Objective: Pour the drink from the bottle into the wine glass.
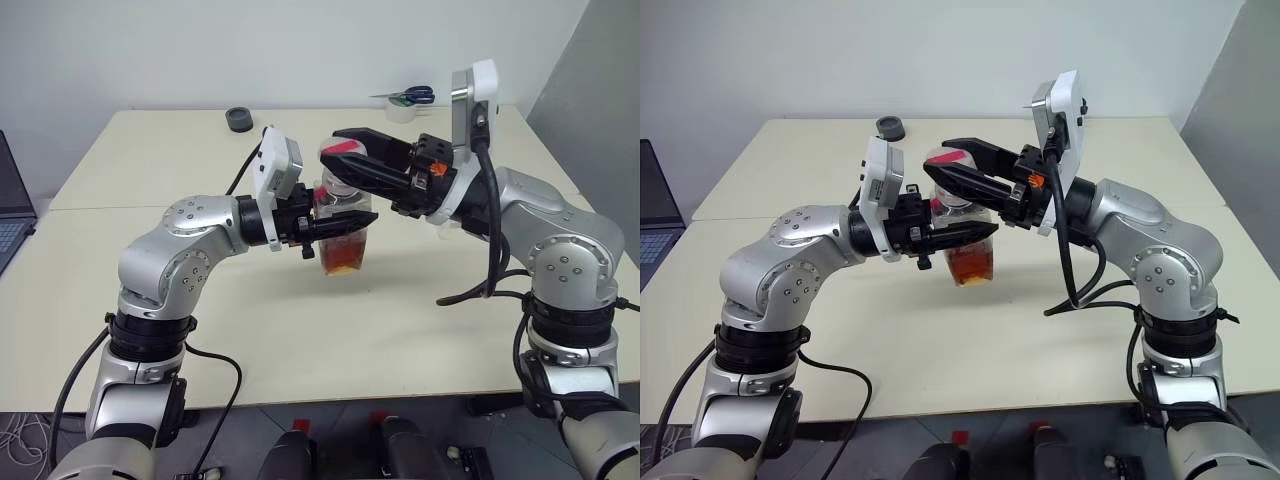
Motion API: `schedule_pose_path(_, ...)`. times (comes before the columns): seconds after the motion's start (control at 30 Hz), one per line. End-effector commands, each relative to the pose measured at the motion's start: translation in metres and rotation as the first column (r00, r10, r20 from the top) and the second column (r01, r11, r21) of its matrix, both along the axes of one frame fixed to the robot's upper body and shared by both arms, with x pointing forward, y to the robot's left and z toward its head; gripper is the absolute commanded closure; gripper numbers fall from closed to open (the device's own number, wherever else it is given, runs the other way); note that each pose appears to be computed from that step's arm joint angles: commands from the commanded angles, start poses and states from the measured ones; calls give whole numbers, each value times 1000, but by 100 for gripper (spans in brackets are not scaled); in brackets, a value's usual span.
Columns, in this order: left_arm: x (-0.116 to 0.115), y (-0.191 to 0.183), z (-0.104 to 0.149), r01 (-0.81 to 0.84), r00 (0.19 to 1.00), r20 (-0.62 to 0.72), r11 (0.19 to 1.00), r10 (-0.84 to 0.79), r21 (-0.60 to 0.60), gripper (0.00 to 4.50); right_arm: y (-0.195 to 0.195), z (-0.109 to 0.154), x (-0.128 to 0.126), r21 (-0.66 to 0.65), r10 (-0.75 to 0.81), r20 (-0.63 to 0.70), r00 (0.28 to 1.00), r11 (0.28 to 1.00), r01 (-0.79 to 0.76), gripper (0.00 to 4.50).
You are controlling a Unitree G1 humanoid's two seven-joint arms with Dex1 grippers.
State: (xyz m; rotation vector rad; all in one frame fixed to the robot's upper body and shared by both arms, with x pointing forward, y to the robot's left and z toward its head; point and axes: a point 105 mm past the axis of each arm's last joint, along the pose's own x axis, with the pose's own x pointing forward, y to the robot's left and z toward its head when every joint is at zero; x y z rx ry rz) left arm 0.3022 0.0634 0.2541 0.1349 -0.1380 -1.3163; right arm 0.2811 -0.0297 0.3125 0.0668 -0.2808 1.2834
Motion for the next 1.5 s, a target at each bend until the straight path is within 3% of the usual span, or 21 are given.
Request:
schedule_pose_path(0.03,-6,0,13,9,998,61,1000,-8,-17,276,-9,21,5,33,-99,130,987,995,95,280)
schedule_pose_path(0.23,-8,1,12,7,998,58,1000,-6,-15,276,-45,42,24,106,-319,234,918,947,302,280)
schedule_pose_path(0.33,-8,4,10,-13,998,54,1000,14,-16,276,-75,32,32,151,-485,213,848,874,462,280)
schedule_pose_path(0.4,-8,7,8,-27,998,52,1000,28,-15,276,-95,1,40,95,-628,152,763,778,621,280)
schedule_pose_path(0.47,-9,8,6,-35,998,48,999,36,-15,276,-115,-51,45,-13,-736,38,676,676,736,280)
schedule_pose_path(0.57,-11,6,4,-40,998,43,999,41,-21,276,-143,-136,39,-183,-849,-111,517,528,829,280)
schedule_pose_path(0.63,-11,5,4,-39,998,43,999,40,-25,276,-152,-175,32,-249,-880,-155,449,475,844,280)
schedule_pose_path(0.77,-12,2,7,-34,998,47,999,35,-31,276,-157,-222,31,-284,-902,-266,339,410,867,280)
schedule_pose_path(0.83,-12,1,8,-31,998,49,999,33,-33,276,-155,-233,33,-273,-893,-320,315,405,873,280)
schedule_pose_path(0.87,-11,1,8,-31,998,50,999,33,-33,276,-154,-235,33,-269,-891,-333,309,404,874,245)
schedule_pose_path(1.1,-11,1,9,-31,998,55,999,33,-30,276,-150,-233,34,-234,-879,-346,327,419,877,5)
schedule_pose_path(1.27,-10,0,11,-34,998,53,999,36,-40,276,-149,-228,30,-275,-897,-208,390,437,857,2)
schedule_pose_path(1.33,-8,1,11,-47,997,57,998,50,-44,276,-149,-206,26,-233,-886,-97,453,462,856,2)
schedule_pose_path(1.47,1,5,14,-109,992,65,992,112,-58,276,-125,-148,10,-116,-756,44,653,646,755,2)
schedule_pose_path(1.5,7,8,17,-141,988,61,987,145,-73,276,-112,-127,1,-80,-670,52,740,736,672,2)
